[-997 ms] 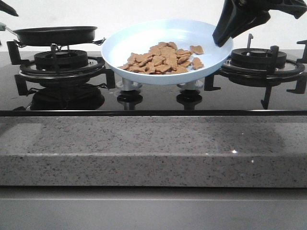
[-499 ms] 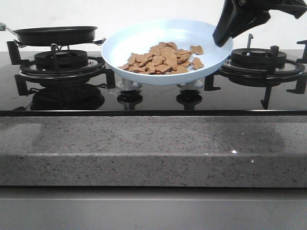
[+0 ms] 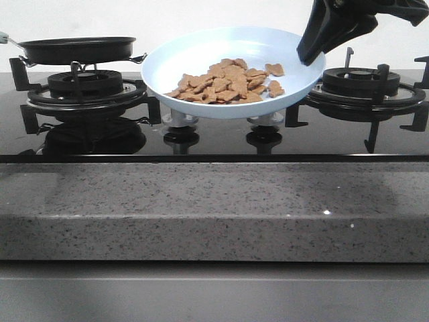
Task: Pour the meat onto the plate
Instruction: 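Lower the empty pan back onto its burner with the left gripper, then lower the plate of meat onto the stove with the right gripper and release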
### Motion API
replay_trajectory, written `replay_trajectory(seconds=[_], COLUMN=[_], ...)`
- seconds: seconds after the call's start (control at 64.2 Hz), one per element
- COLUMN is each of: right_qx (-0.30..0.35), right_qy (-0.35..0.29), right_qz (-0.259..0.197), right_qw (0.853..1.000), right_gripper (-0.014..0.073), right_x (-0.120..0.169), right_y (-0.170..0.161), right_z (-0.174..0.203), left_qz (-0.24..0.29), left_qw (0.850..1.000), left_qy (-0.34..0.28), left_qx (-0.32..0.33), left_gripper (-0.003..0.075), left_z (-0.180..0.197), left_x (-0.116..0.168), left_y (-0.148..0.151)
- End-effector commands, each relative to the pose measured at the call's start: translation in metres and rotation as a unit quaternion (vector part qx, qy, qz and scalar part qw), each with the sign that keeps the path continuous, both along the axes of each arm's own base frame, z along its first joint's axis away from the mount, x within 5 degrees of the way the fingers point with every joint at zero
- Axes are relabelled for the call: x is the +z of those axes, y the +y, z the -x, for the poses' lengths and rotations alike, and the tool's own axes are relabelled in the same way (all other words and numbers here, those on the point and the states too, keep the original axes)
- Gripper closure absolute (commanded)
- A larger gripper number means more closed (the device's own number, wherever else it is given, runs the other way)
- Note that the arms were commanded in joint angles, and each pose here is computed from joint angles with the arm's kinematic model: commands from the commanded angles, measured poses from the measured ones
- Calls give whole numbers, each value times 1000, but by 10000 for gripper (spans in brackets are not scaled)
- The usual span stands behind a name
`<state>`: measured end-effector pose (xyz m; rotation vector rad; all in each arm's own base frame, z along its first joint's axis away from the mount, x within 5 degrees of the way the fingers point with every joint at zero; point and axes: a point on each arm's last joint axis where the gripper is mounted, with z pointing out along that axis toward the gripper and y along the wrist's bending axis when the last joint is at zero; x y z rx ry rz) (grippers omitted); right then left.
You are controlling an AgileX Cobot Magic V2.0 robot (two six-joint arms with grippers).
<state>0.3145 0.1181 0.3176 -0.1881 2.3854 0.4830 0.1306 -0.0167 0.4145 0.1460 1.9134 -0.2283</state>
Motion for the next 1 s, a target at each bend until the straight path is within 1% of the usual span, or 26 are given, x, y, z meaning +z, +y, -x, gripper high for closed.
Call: replay_trajectory(seconds=[0.0,0.062,0.125,0.296,0.436,0.592,0.981], right_qx=[-8,-8,-8,-8,-9,-9,-10], right_qy=[-55,-55,-55,-55,-55,-55,-58], right_qz=[-27,-27,-27,-27,-27,-27,-29], right_qw=[998,998,998,998,998,998,998], right_gripper=[664,664,664,664,664,664,664], right_x=[27,27,27,27,27,27,28], right_y=[-1,-1,-1,-1,-1,-1,-1], right_z=[4,4,4,4,4,4,3], left_qz=[-23,-49,-62,-58,-54,-24,-21], left_qw=[997,995,993,986,980,981,979], left_qy=[-66,-73,-88,-140,-180,-183,-194], left_qx=[27,41,52,63,70,60,63], left_gripper=[741,741,741,741,741,741,741], left_z=[24,38,51,78,95,101,101], left_x=[8,-2,-13,-41,-56,-63,-61], left_y=[2,5,8,8,9,6,6])
